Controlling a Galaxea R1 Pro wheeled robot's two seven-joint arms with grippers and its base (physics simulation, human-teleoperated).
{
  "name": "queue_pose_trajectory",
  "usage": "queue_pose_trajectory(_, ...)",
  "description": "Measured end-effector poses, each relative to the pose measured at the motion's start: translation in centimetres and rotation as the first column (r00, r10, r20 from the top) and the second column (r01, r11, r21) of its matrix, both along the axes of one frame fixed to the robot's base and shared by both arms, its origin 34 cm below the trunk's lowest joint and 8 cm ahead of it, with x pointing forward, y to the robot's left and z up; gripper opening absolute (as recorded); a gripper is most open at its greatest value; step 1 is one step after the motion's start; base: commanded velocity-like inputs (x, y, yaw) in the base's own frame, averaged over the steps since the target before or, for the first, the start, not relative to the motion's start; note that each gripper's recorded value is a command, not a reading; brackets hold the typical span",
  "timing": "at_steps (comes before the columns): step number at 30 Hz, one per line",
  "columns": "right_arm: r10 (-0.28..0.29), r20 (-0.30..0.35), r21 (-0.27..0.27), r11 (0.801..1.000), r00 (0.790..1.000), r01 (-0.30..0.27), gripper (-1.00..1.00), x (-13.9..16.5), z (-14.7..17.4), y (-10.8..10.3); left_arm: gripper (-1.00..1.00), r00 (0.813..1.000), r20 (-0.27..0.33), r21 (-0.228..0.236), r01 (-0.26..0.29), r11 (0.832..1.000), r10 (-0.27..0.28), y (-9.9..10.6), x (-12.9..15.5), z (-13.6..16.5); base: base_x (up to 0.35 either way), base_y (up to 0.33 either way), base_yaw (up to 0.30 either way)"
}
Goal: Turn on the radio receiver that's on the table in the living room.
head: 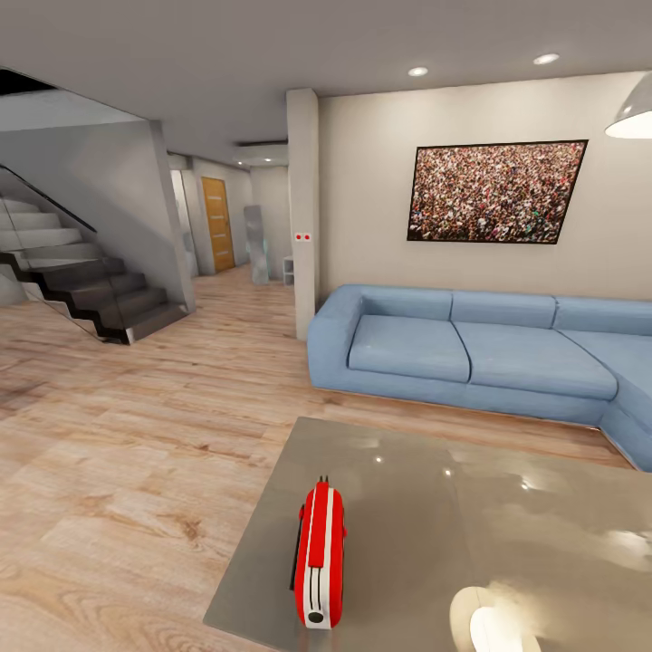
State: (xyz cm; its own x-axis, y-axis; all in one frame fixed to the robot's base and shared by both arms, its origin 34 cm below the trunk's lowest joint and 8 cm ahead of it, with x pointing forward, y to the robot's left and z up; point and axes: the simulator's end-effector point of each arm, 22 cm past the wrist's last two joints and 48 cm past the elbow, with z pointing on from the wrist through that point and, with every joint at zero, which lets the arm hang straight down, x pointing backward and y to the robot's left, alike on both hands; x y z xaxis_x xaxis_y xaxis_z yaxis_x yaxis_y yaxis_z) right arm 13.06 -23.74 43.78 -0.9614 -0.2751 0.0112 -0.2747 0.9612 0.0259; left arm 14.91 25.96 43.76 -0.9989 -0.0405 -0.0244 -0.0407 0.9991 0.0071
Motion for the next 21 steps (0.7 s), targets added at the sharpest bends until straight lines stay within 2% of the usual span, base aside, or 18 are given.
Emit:
queue_pose_trajectory(10,0.001,-0.001,-0.002,1.000,1.000,-0.001,1.00,0.0,0.0,-0.1,1.00,1.000,0.000,0.000,-0.002,1.000,0.002,0.0,0.0,0.0,0.000,0.000,0.000)
queue_pose_trajectory(21,0.000,-0.003,-0.002,1.000,1.000,0.000,1.00,0.0,1.8,-0.1,1.00,1.000,0.000,0.001,-0.003,1.000,0.003,0.0,0.0,1.8,0.000,0.000,0.000)
